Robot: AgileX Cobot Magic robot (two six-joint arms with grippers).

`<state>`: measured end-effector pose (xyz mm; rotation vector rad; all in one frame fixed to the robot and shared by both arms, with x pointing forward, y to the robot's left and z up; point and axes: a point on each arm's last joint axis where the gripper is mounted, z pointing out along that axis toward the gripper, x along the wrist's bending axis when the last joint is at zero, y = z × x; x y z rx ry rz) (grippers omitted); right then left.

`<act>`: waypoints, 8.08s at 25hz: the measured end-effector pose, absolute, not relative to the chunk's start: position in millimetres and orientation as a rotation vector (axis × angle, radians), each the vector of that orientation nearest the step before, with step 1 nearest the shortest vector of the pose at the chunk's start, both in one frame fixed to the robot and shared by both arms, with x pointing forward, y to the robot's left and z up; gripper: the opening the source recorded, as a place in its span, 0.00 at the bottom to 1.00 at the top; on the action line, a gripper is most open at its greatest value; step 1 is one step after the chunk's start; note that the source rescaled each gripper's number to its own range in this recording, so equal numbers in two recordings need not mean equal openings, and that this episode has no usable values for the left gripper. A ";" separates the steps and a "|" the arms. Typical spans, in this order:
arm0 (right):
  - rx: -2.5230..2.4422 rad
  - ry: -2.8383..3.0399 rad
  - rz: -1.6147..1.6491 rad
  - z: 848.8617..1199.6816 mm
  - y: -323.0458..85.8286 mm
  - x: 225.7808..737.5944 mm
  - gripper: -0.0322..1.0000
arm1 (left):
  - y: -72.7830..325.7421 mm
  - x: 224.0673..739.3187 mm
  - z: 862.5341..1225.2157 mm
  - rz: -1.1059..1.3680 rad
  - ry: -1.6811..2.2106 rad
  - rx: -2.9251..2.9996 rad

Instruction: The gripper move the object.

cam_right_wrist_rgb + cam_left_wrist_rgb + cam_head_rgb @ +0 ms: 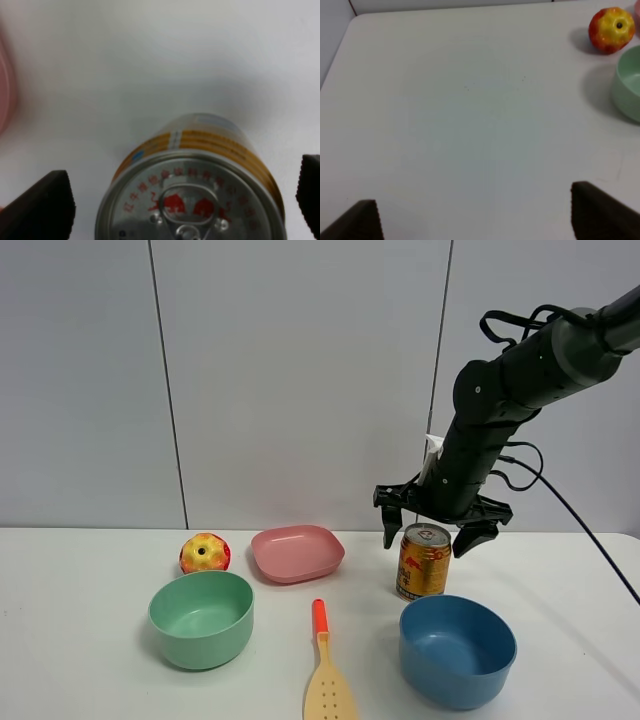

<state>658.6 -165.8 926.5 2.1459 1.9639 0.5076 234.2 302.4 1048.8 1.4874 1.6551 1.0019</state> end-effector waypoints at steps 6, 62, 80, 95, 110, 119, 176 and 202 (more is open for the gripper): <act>2.152 1.986 0.443 915.3 -166.9 657.7 0.96 | 302.4 234.2 1048.8 1.002 1.655 1.487; 1.669 2.440 0.432 1092.7 -72.7 563.7 0.03 | 302.4 234.2 1048.8 1.002 1.655 1.487; 1.305 2.568 0.771 1045.4 30.6 557.3 0.03 | 302.4 234.2 1048.8 1.002 1.655 1.487; 1.332 2.621 0.571 997.5 78.4 567.4 0.03 | 302.4 234.2 1048.8 1.002 1.655 1.487; 1.341 2.636 0.510 956.0 86.4 574.7 0.03 | 302.4 234.2 1048.8 1.002 1.655 1.487; 1.300 2.611 0.497 955.7 84.7 577.8 0.03 | 302.4 234.2 1048.8 1.002 1.655 1.487; 1.139 2.710 0.426 938.9 86.4 576.9 0.47 | 302.4 234.2 1048.8 1.002 1.655 1.487; 1.209 2.485 0.605 1142.2 -35.7 529.2 0.53 | 302.4 234.2 1048.8 1.002 1.655 1.487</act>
